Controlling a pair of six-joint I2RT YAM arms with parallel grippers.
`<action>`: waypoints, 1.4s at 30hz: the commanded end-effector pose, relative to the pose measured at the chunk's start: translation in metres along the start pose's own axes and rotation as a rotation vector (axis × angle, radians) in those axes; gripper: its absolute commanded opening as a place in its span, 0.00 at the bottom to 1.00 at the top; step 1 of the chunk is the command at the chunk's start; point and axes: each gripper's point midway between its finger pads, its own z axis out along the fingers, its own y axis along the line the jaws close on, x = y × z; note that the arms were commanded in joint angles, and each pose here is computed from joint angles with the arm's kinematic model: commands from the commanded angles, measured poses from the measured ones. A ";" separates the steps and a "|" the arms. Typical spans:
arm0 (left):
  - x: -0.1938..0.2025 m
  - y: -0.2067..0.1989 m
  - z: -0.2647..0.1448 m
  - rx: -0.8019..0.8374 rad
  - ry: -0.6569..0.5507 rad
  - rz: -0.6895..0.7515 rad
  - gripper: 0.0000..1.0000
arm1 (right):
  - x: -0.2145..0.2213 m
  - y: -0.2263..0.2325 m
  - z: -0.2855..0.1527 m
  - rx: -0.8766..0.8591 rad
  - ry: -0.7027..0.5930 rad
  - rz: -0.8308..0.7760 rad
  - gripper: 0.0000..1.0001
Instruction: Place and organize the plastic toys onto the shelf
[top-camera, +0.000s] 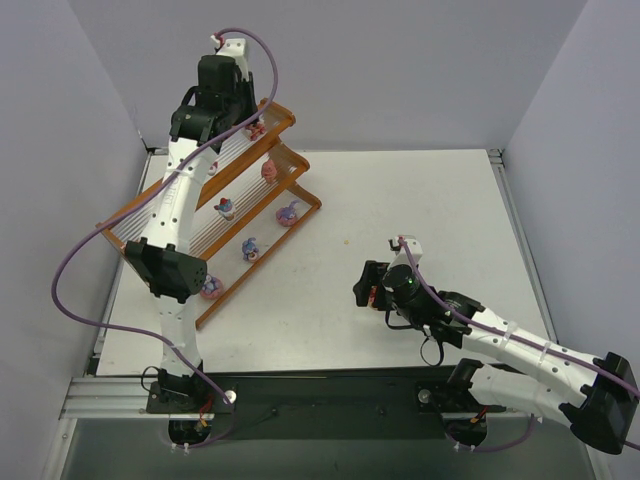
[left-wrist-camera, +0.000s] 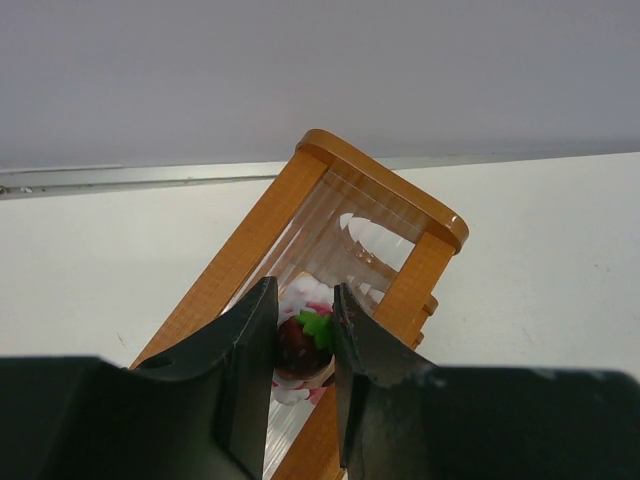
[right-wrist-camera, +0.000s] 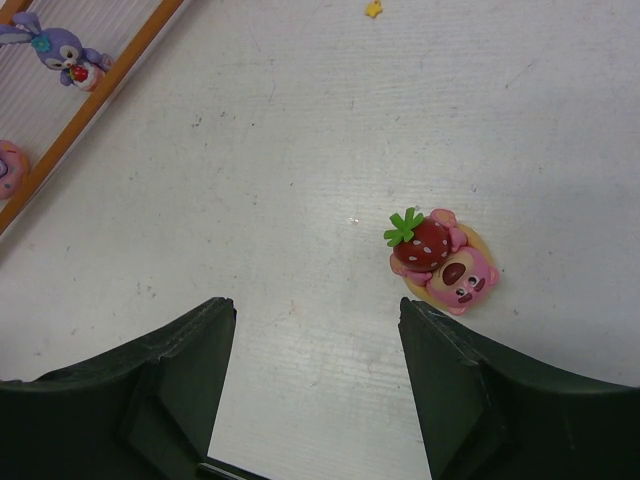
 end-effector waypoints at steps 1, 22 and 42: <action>-0.013 -0.004 -0.001 0.011 -0.040 -0.014 0.34 | -0.004 0.002 0.001 0.001 -0.021 0.017 0.67; -0.091 -0.009 -0.057 0.044 -0.280 -0.013 0.97 | -0.003 -0.004 0.004 0.046 -0.012 0.012 0.67; 0.025 -0.132 -0.235 0.522 -0.241 -0.018 0.97 | -0.063 -0.096 -0.047 0.335 -0.183 0.118 0.68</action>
